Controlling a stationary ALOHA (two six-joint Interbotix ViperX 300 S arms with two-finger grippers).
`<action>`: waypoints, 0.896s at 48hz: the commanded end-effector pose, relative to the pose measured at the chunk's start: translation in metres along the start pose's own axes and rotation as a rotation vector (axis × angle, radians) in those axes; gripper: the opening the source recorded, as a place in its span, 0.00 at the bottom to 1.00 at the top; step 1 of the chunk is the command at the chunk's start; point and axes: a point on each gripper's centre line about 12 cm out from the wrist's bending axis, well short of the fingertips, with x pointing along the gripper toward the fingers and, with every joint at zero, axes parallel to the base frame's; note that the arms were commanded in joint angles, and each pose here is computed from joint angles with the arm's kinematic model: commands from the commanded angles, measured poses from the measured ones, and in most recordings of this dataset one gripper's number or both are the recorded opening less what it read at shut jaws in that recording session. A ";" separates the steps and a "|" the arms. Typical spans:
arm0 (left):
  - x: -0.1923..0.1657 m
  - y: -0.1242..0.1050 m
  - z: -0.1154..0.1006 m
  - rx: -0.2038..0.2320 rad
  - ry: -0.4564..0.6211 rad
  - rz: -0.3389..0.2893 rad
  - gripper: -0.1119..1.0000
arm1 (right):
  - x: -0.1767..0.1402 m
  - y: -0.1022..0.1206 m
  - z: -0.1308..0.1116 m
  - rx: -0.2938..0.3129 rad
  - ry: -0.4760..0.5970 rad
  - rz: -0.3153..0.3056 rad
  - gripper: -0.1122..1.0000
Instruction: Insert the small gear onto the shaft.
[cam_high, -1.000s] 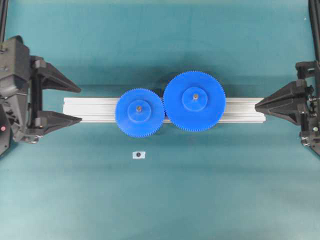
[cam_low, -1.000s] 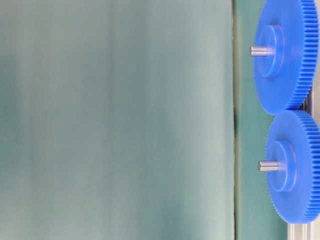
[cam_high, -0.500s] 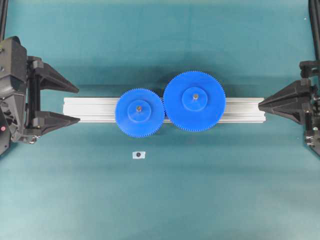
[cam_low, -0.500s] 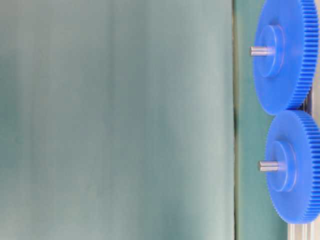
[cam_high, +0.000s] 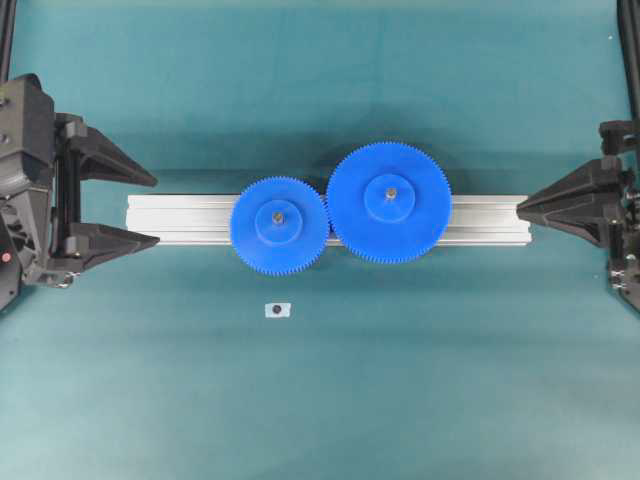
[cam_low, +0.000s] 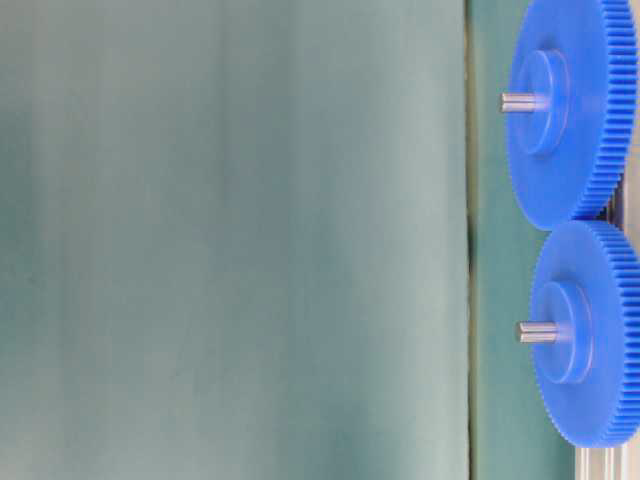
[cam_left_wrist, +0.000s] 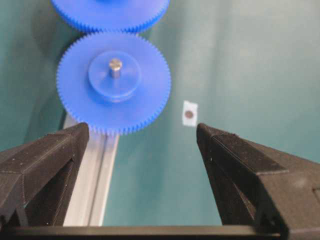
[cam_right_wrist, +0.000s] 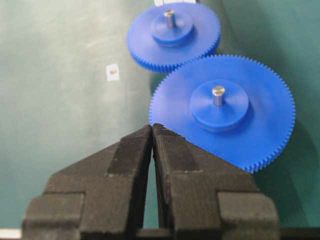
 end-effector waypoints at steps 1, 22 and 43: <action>-0.002 -0.002 0.006 0.004 -0.018 -0.005 0.89 | 0.000 0.000 0.004 0.013 -0.010 0.000 0.22; -0.001 -0.001 0.004 0.001 -0.013 -0.004 0.89 | 0.001 0.000 0.001 0.013 -0.004 -0.002 0.22; -0.001 -0.001 0.003 0.001 -0.012 -0.004 0.89 | 0.000 0.000 0.003 0.013 -0.008 -0.001 0.22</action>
